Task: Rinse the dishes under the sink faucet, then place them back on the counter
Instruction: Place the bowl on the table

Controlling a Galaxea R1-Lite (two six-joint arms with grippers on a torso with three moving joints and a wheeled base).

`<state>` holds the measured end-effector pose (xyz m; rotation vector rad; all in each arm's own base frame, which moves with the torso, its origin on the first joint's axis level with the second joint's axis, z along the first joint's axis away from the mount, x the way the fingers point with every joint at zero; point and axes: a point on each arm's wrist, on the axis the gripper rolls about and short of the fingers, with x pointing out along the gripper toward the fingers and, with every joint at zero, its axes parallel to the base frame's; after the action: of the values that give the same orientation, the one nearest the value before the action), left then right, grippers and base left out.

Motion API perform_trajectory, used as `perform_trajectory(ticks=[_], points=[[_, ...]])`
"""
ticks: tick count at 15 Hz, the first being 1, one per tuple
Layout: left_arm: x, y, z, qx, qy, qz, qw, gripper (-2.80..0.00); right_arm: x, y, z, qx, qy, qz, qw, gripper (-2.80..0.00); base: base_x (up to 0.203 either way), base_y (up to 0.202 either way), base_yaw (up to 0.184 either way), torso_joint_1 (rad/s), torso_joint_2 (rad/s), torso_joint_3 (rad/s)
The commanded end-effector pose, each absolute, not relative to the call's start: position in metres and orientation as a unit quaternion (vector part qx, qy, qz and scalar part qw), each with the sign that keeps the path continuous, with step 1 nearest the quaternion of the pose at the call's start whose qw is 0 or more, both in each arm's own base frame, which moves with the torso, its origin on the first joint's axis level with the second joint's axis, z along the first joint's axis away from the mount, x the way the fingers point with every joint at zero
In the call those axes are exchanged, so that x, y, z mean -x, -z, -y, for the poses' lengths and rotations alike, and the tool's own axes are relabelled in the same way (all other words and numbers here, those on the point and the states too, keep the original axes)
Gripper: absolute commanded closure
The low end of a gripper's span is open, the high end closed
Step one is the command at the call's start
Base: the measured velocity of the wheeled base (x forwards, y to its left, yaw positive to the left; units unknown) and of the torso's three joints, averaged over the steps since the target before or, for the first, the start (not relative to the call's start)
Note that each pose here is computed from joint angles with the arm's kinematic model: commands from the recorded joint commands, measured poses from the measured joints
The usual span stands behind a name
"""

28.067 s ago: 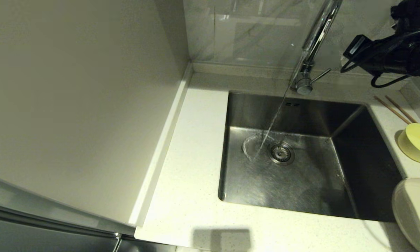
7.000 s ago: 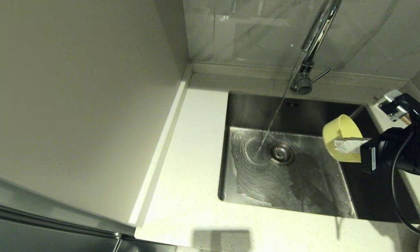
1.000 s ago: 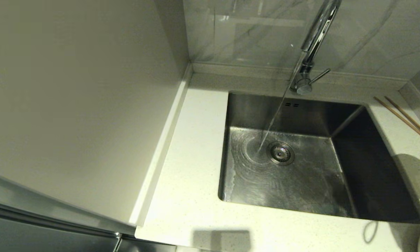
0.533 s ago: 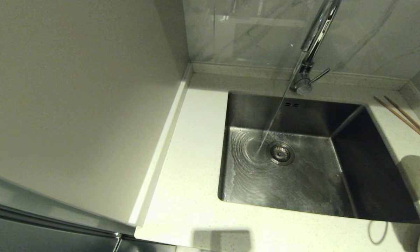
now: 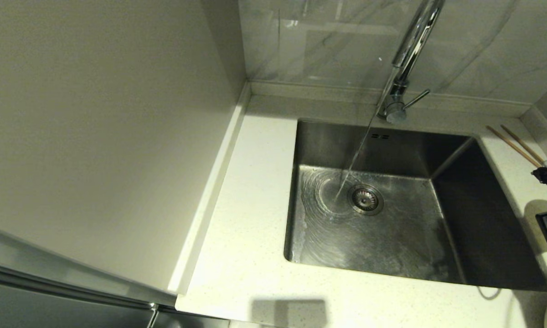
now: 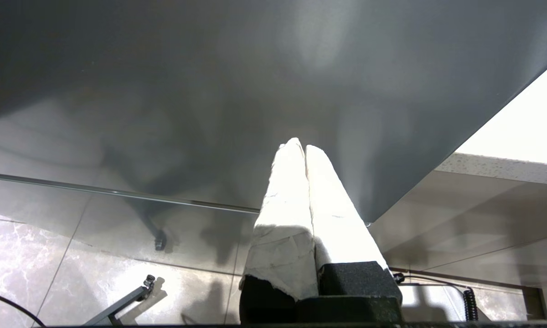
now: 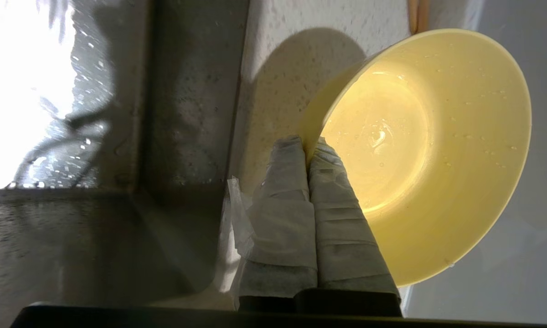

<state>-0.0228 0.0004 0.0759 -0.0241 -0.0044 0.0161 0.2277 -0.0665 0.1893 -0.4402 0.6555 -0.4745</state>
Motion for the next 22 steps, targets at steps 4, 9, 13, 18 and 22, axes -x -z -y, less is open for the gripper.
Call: perform_trajectory(ticks=[4,9,13,18,22], points=[[0.023,-0.076,0.0,0.012,-0.008,0.003,1.0,0.0,-0.249,-0.169,0.089,0.201,0.252,-0.352,0.879,0.0,0.0,0.0,0.0,0.0,0.0,0.0],[0.023,-0.076,0.0,0.012,-0.008,0.003,1.0,0.0,-0.252,-0.166,0.093,0.202,0.263,-0.358,0.873,0.0,0.0,0.0,0.0,0.0,0.0,0.0],[0.023,-0.076,0.0,0.012,-0.008,0.003,1.0,0.0,-0.251,-0.172,0.092,0.203,0.268,-0.347,0.875,-2.8,0.0,0.0,0.0,0.0,0.0,0.0],[0.023,-0.076,0.0,0.012,-0.008,0.003,1.0,0.0,-0.234,-0.197,0.087,0.201,0.28,-0.307,0.887,-2.8,0.0,0.0,0.0,0.0,0.0,0.0],[0.023,-0.076,0.0,0.012,-0.008,0.003,1.0,0.0,-0.186,-0.232,0.071,0.189,0.296,-0.256,0.901,-2.8,0.0,0.0,0.0,0.0,0.0,0.0]])
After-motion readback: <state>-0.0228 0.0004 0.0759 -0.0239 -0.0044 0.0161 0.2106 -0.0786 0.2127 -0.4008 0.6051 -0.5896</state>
